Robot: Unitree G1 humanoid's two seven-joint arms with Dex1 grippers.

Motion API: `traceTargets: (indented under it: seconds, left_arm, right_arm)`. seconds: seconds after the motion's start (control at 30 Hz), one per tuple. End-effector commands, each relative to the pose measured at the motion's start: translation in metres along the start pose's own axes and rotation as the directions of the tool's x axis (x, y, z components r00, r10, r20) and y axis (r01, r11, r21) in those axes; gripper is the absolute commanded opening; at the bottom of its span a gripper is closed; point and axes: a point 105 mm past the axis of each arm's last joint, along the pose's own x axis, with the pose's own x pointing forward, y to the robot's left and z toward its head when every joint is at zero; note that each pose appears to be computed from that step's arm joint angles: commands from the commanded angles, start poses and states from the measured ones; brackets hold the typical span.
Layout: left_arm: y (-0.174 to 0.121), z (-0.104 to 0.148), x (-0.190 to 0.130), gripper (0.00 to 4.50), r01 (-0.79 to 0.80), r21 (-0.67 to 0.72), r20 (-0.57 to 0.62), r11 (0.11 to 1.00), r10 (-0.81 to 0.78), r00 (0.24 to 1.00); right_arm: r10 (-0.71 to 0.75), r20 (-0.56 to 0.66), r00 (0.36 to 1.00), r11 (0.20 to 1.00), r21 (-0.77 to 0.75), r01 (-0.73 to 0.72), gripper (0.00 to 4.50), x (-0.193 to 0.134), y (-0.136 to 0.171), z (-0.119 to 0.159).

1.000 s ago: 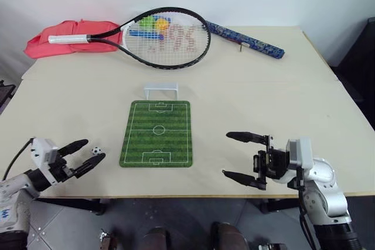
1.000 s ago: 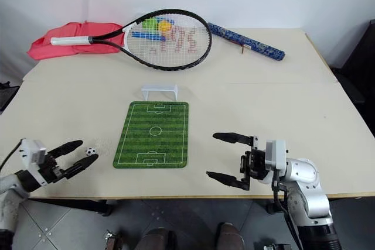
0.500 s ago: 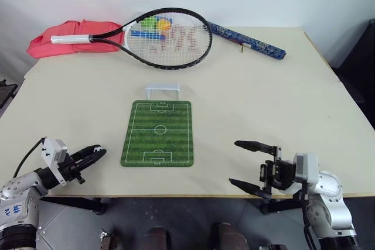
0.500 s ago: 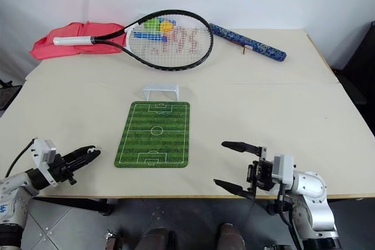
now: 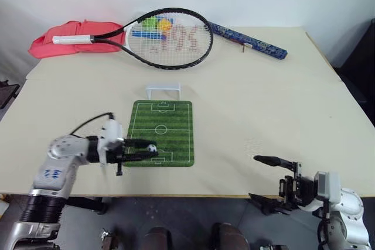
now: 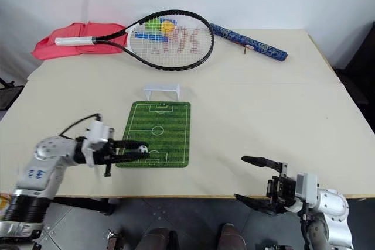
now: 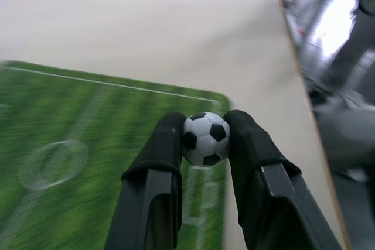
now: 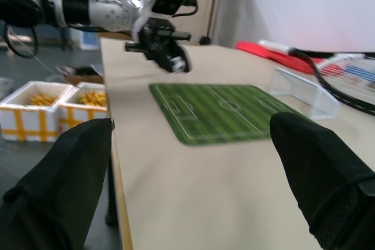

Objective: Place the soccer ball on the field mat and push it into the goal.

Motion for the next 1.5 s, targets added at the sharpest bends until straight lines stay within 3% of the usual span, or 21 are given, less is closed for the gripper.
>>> traceTargets:
  seconds: [0.03,0.3,0.67,0.97,1.37,1.5]
  left_arm:
    - [-0.001,-0.010,0.005,0.88,0.032,0.051,-0.056,0.998,-0.030,0.998]
    - [0.022,-0.019,0.018,0.88,-0.051,0.077,-0.063,0.996,0.055,0.996]
    - [0.018,-0.026,0.015,0.88,-0.024,0.055,-0.063,0.998,0.027,0.998]
    - [0.017,-0.016,0.018,3.67,-0.041,0.082,0.008,0.996,0.041,0.999]
    - [0.017,-0.004,0.002,3.67,-0.097,0.122,0.069,0.988,0.089,0.994]
    - [0.013,0.003,-0.022,3.67,-0.141,0.131,0.085,0.981,0.131,0.988]
  right_arm:
    - [0.036,0.007,0.999,0.999,-0.036,-0.036,4.50,-0.007,0.003,0.006]
    - [0.045,0.028,0.999,0.999,-0.023,-0.045,4.50,-0.004,0.013,0.001]
    - [0.039,0.036,0.999,0.999,-0.019,-0.038,4.50,0.005,0.016,0.001]
    - [0.042,0.041,0.998,0.999,-0.008,-0.042,4.50,0.013,0.016,0.002]
    - [0.061,0.059,0.996,0.998,0.025,-0.063,4.50,0.028,0.015,0.005]
    - [0.070,0.071,0.995,0.997,0.022,-0.072,4.50,0.040,0.009,0.014]
